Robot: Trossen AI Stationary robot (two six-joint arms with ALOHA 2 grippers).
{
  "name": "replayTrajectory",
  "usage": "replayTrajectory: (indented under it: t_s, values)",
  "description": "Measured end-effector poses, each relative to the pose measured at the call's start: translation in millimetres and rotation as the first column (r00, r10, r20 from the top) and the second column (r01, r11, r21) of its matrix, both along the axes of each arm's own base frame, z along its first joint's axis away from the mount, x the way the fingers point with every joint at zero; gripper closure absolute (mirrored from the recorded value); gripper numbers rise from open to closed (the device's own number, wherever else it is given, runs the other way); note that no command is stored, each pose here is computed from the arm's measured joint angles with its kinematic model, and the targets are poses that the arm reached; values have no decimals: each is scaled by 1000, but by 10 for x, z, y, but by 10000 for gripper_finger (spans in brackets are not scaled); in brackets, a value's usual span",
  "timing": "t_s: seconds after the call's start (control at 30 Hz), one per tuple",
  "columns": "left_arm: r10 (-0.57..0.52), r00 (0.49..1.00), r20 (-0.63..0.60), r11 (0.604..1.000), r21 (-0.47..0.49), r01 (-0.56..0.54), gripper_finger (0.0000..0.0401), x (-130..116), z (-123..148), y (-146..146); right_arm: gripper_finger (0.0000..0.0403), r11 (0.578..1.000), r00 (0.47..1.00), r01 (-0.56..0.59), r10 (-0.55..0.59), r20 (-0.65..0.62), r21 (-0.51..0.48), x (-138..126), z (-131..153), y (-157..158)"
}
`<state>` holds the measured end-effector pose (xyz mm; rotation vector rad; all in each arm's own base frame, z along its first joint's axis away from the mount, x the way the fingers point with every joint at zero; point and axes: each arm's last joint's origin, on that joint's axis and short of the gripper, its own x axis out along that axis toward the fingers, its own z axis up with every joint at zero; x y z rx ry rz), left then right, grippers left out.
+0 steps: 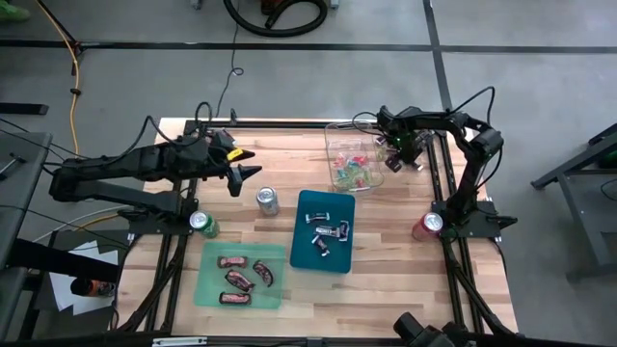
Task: Sort candy
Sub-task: Put the brown-white chocolate into the blue bin
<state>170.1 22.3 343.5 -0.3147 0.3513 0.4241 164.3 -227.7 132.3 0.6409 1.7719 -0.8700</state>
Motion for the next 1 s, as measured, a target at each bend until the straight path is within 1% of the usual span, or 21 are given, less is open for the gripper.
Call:
replayTrajectory:
  t_s: [0.07, 0.13, 0.33, 0.43, 0.5, 0.53, 0.6, 0.67, 0.73, 0.8, 0.9, 1.0]
  values:
    - [-7, 1000, 29, 1000, 18, 6, 165, -17, 86, -1, 388, 1000, 1000, -10, 10, -10, -3, -10, 35, 4]
    - [-19, 999, 31, 999, 50, 17, 165, -41, 137, -3, 397, 1000, 1000, -16, 16, 8, -11, -15, 132, 5]
    - [-38, 998, 58, 992, 126, 30, 165, -79, 315, -4, 400, 991, 996, 9, 3, 93, -131, -29, 631, 8]
    - [-33, 997, 67, 988, 156, 22, 165, -97, 377, -1, 400, 978, 970, 72, -23, 242, -195, -26, 953, 45]
    - [-31, 997, 73, 987, 158, 19, 165, -103, 400, -1, 401, 973, 924, 106, -20, 381, -205, -11, 1149, 105]
    - [-31, 997, 77, 987, 158, 18, 165, -106, 411, -1, 401, 970, 888, 121, -10, 460, -212, 7, 1249, 139]
    - [-30, 996, 83, 987, 160, 17, 165, -108, 422, -1, 401, 965, 797, 144, 19, 604, -220, 54, 1437, 232]
    - [-30, 996, 81, 987, 159, 16, 165, -106, 420, -1, 401, 966, 693, 138, 64, 719, -219, 128, 1590, 334]
    - [-28, 996, 83, 988, 154, 15, 165, -106, 419, -1, 402, 963, 578, 109, 140, 804, -246, 229, 1742, 440]
    - [-25, 996, 86, 989, 146, 12, 165, -105, 418, 0, 402, 959, 467, 71, 211, 859, -274, 352, 1862, 552]
    - [-20, 996, 90, 990, 138, 8, 165, -105, 418, 0, 402, 950, 311, -23, 303, 901, -311, 577, 1968, 727]
    - [-15, 995, 94, 992, 125, 3, 165, -105, 417, 0, 402, 915, 147, -142, 396, 906, -377, 810, 2050, 948]
